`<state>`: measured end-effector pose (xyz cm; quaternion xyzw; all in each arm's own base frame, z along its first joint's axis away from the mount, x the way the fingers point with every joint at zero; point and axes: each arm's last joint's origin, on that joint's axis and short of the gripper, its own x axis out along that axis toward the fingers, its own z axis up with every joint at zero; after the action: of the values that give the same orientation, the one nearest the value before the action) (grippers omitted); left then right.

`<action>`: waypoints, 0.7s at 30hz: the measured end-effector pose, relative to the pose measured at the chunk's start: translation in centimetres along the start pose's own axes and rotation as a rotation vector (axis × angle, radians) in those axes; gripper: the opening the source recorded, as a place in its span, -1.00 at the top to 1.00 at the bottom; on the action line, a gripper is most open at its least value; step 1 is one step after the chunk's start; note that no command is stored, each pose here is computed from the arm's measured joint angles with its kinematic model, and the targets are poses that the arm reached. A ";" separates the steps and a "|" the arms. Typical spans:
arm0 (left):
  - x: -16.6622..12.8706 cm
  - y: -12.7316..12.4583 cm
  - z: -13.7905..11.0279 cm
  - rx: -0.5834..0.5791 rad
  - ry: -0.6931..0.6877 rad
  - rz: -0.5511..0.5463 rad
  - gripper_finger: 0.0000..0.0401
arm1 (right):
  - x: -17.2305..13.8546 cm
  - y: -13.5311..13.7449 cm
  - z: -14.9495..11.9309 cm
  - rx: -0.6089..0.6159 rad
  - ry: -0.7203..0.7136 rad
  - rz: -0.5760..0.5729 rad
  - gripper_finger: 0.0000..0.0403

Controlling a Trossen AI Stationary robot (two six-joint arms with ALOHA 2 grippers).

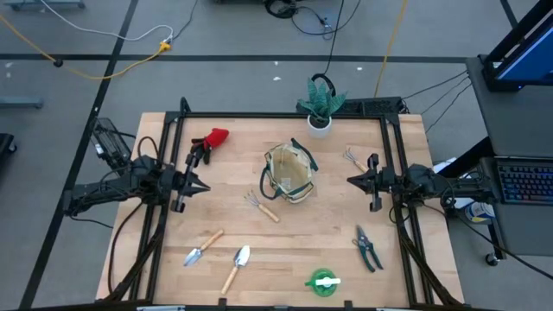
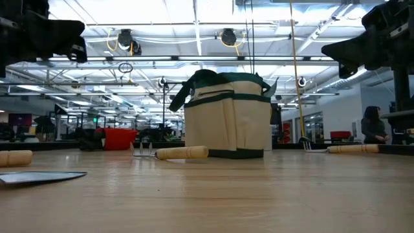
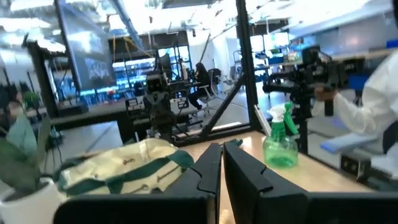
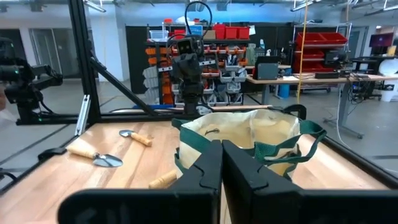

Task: Pick & Place Garden tools in Gardening bag
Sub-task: Put the green spray bottle into the gardening bag

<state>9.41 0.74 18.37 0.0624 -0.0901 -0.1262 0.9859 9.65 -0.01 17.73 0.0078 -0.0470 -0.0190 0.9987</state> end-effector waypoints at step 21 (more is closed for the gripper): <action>-0.2 0.9 0.4 -0.129 -0.045 0.326 0.87 | 1.0 0.2 1.9 -0.093 -0.188 0.051 0.44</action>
<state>9.41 1.66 18.84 -0.0193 -0.1130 0.0284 0.9930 10.52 0.17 19.74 -0.0414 -0.1397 0.0035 0.9893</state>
